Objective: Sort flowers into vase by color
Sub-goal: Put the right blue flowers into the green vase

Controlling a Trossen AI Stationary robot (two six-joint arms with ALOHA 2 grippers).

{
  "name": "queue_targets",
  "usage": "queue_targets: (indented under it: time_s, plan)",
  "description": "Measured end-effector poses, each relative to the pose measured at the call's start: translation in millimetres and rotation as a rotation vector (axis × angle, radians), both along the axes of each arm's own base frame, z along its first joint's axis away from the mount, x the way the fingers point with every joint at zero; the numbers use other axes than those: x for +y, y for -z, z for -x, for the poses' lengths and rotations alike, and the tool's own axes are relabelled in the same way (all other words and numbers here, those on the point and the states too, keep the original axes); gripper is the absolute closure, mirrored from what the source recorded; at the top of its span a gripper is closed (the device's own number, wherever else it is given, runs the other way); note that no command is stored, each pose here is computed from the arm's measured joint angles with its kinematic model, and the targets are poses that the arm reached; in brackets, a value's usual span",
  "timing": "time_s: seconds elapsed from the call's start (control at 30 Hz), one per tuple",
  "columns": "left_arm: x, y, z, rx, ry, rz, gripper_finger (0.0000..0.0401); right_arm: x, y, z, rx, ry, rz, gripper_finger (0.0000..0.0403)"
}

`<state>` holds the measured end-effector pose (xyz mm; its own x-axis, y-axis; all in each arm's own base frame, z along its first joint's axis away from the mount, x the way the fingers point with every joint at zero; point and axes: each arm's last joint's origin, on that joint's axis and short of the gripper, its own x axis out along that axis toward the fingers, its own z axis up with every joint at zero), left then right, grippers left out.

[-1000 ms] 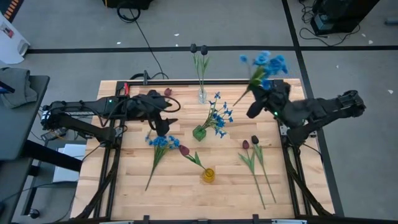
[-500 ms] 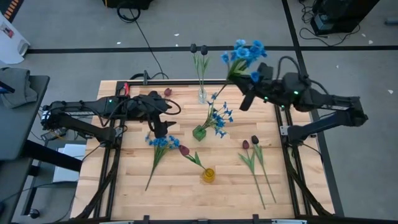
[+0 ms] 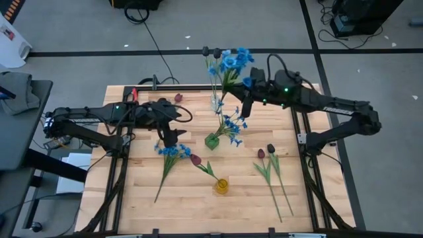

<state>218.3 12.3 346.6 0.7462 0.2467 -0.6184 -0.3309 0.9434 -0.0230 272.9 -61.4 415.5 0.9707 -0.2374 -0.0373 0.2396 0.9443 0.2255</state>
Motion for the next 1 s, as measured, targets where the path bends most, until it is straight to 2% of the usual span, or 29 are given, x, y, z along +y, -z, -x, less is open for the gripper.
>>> queue_targets:
  time_s: [0.53,0.77,1.0]
  plan:
    - [1,2,2,0.031,-0.030,-0.024,0.0046,-8,51,-49,0.172,-0.108,-0.105,0.0386]
    - [1,5,5,0.074,-0.040,-0.033,0.0046,-10,66,-60,0.219,-0.120,-0.124,0.0386]
    - [2,7,6,0.097,-0.046,-0.038,0.0046,-11,76,-66,0.268,-0.114,-0.099,0.0386]
